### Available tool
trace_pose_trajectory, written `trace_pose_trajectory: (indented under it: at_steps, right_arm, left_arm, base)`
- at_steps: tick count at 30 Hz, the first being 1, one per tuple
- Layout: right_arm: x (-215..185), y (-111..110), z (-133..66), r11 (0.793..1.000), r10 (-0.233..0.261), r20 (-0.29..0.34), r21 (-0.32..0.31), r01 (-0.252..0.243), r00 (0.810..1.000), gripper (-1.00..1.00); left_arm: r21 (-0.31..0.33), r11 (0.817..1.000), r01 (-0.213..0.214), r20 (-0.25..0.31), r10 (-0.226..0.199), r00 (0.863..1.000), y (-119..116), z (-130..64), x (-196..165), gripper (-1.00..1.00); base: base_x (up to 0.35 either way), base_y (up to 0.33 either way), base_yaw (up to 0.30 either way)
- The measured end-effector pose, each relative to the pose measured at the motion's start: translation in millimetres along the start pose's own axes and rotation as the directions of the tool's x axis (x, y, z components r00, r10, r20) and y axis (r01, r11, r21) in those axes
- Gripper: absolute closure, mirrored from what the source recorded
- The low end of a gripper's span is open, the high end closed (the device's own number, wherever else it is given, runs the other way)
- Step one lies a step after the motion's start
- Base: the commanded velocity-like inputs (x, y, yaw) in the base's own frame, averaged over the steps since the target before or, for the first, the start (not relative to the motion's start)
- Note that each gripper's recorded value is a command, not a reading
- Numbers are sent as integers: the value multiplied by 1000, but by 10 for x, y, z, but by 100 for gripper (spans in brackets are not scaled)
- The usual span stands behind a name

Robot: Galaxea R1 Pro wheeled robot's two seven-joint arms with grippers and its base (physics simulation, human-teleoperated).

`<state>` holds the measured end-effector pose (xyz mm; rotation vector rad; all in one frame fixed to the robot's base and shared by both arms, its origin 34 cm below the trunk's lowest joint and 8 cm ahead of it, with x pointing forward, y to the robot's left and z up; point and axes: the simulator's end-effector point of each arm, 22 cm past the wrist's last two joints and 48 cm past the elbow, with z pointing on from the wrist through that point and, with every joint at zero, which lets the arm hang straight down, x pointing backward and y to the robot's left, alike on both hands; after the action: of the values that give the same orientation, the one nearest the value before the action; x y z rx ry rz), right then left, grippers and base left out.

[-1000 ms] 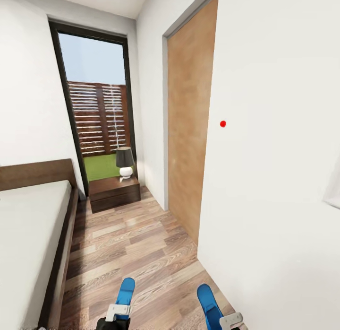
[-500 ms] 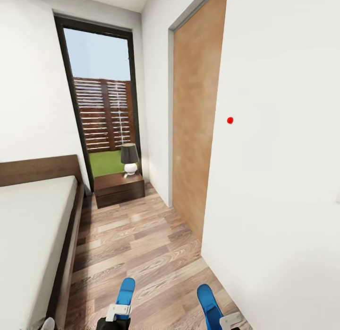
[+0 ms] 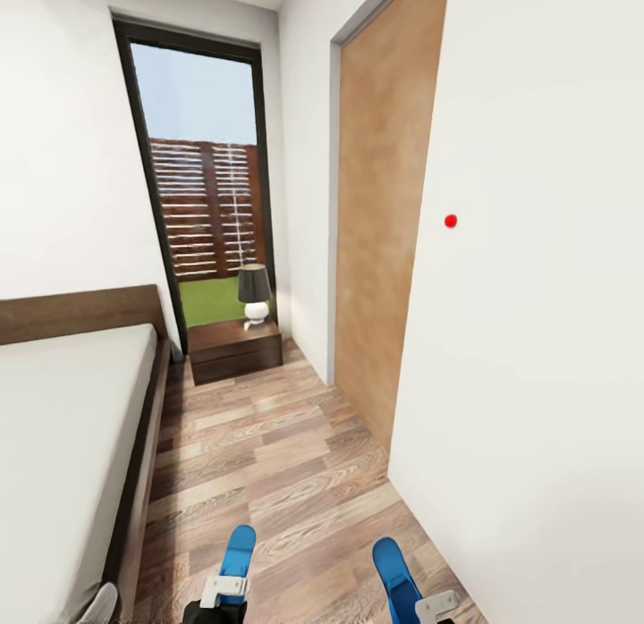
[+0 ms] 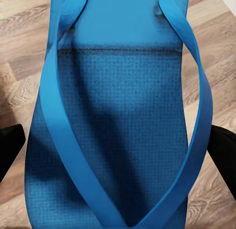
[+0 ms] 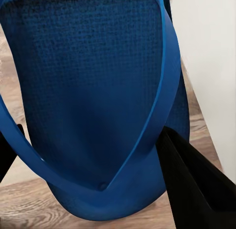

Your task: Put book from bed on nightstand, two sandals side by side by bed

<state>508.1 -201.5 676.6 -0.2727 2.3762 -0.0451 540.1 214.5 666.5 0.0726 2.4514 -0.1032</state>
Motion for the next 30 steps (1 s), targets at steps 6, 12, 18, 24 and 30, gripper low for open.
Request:
trace_pose_trajectory:
  at_steps: [6,12,18,24,30]
  right_arm:
    - [27,10,6,1000,-1,-6,-2,1,1000,100]
    - [31,15,6,1000,-3,-7,-3,3,1000,100]
    - [30,18,7,1000,-3,-7,-3,3,1000,100]
    - [29,23,7,1000,-3,-7,-4,3,1000,100]
    - [29,25,4,1000,-3,-6,-4,3,1000,100]
  left_arm:
    - [1,1000,1,-6,-1,1000,-3,9,29,100]
    - [1,1000,1,-8,-1,1000,-5,10,38,100]
    - [1,1000,1,-8,-1,1000,-4,10,37,100]
    - [1,1000,1,-7,-1,1000,-3,10,35,100]
    - [0,1000,1,-8,-1,1000,-1,7,40,100]
  base:
    - [0,0,48]
    - [0,0,60]
    - [0,0,224]
    - [9,0,274]
    - [138,-7,287]
